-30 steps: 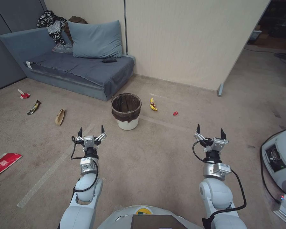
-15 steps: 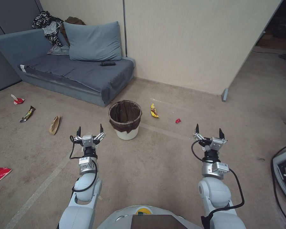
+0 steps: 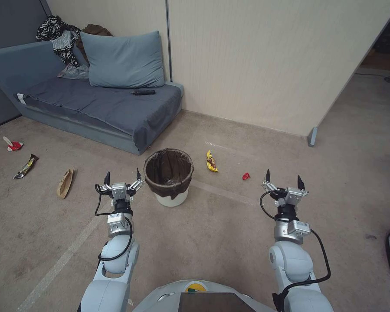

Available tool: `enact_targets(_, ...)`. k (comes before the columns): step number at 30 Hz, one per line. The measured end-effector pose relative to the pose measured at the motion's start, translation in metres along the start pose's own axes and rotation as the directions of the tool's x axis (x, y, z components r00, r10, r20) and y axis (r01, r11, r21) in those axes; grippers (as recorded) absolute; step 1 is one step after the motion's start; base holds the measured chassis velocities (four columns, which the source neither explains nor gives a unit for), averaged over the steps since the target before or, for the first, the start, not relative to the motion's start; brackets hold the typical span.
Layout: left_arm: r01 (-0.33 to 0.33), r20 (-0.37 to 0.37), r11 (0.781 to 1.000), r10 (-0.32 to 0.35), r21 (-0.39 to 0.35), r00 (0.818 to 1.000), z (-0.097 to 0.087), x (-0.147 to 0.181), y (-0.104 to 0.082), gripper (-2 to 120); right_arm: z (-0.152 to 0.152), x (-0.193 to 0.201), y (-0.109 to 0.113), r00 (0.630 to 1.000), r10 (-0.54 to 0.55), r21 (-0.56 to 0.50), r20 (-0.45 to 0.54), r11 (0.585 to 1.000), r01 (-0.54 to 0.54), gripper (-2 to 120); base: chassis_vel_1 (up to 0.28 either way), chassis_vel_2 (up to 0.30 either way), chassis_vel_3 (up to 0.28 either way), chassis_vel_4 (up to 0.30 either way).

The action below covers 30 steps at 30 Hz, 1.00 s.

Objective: Pick up the trash bin, then pick up the garbage from the floor and place it into the trash bin.

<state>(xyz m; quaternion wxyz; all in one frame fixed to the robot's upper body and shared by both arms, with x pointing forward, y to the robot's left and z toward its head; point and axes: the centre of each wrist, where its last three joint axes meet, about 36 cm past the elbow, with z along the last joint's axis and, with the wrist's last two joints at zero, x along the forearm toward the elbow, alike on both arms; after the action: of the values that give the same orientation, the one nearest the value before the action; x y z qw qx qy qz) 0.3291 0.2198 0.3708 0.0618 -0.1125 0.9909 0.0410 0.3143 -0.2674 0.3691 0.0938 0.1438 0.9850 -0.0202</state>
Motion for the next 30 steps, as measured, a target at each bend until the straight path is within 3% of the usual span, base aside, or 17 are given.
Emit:
enact_targets(16,0.003,0.010,1.000,-0.003,0.002,1.000,-0.003,-0.002,0.001,100,0.006,-0.001,0.001,1.000,0.007,0.003,0.012,1.000,-0.007,100,-0.144,0.155,0.152,-0.147)
enact_targets(30,-0.013,0.045,1.000,0.013,-0.003,0.999,-0.013,-0.017,0.009,100,0.010,0.002,-0.001,1.000,0.011,0.013,0.004,1.000,-0.011,100,-0.012,0.012,0.008,-0.007)
